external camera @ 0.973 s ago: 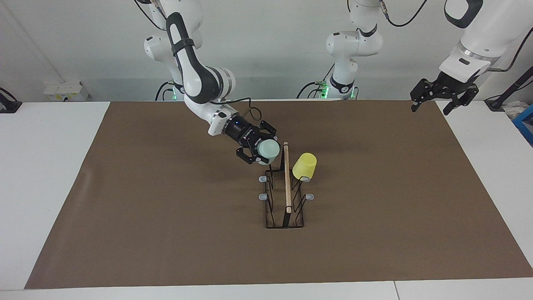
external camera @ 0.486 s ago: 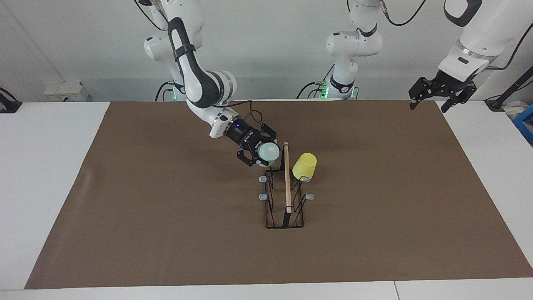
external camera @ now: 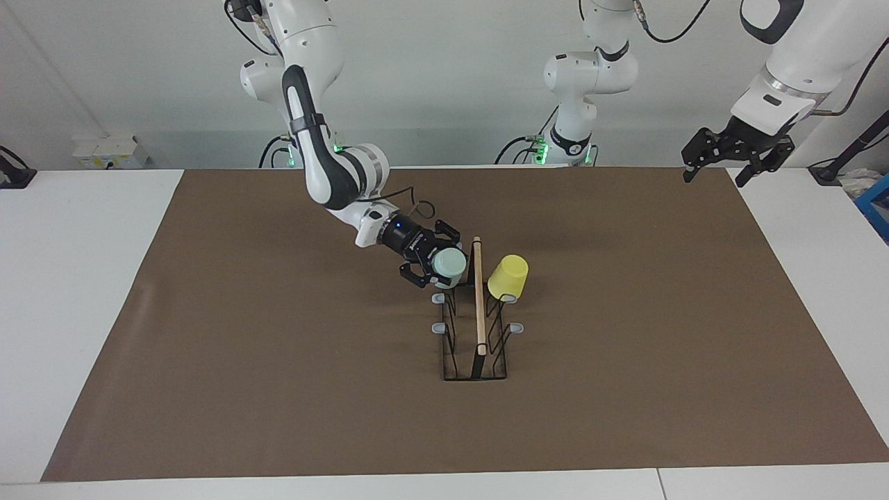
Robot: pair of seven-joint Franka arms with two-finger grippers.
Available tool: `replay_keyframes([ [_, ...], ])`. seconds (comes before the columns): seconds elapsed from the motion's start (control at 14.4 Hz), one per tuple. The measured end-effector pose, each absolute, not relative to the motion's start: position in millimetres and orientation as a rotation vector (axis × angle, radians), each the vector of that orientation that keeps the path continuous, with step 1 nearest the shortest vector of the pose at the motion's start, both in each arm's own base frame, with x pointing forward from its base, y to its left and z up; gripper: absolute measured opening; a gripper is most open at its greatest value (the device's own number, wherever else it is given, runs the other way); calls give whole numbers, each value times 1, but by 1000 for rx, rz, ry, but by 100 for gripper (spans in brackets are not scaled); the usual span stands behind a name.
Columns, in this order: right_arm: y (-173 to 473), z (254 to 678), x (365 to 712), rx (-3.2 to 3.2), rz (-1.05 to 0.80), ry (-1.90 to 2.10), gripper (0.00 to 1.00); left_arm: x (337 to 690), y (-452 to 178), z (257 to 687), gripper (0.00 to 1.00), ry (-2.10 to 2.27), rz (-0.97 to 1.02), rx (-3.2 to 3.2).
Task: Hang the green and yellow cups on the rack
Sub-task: 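Push the green cup onto the rack peg with the right gripper, then open the right gripper and withdraw it away from the rack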
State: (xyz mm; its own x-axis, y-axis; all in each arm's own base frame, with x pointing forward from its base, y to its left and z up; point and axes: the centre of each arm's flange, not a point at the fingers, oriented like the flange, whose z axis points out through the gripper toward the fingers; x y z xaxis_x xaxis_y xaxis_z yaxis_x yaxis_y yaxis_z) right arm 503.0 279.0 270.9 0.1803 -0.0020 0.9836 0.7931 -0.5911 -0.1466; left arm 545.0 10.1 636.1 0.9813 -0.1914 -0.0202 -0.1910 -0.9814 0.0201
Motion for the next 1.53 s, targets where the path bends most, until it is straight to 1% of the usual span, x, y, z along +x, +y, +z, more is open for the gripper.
replay_keyframes([
  [0.28,279,256,502,-1750,-1495,-751,66,545,10,636,100,-300,-35,3109],
  [0.63,278,255,502,-1743,-1499,-747,66,545,10,636,100,-300,-35,3109],
  [0.69,278,255,502,-1743,-1501,-747,72,545,10,636,100,-300,-35,3109],
  [0.83,277,255,502,-1749,-1499,-748,93,545,10,636,100,-300,-35,3109],
  [0.9,277,254,502,-1763,-1495,-751,100,545,10,636,100,-300,-35,3109],
  [0.97,276,256,504,-1779,-1494,-755,100,545,10,636,100,-300,-35,3109],
  [1.18,276,282,509,-1858,-1471,-735,100,545,10,636,100,-300,-34,3109],
  [1.39,284,329,495,-1967,-1401,-672,100,545,10,636,100,-300,-34,3109],
  [1.53,285,354,486,-2005,-1390,-682,100,545,10,636,100,-300,-34,3109],
])
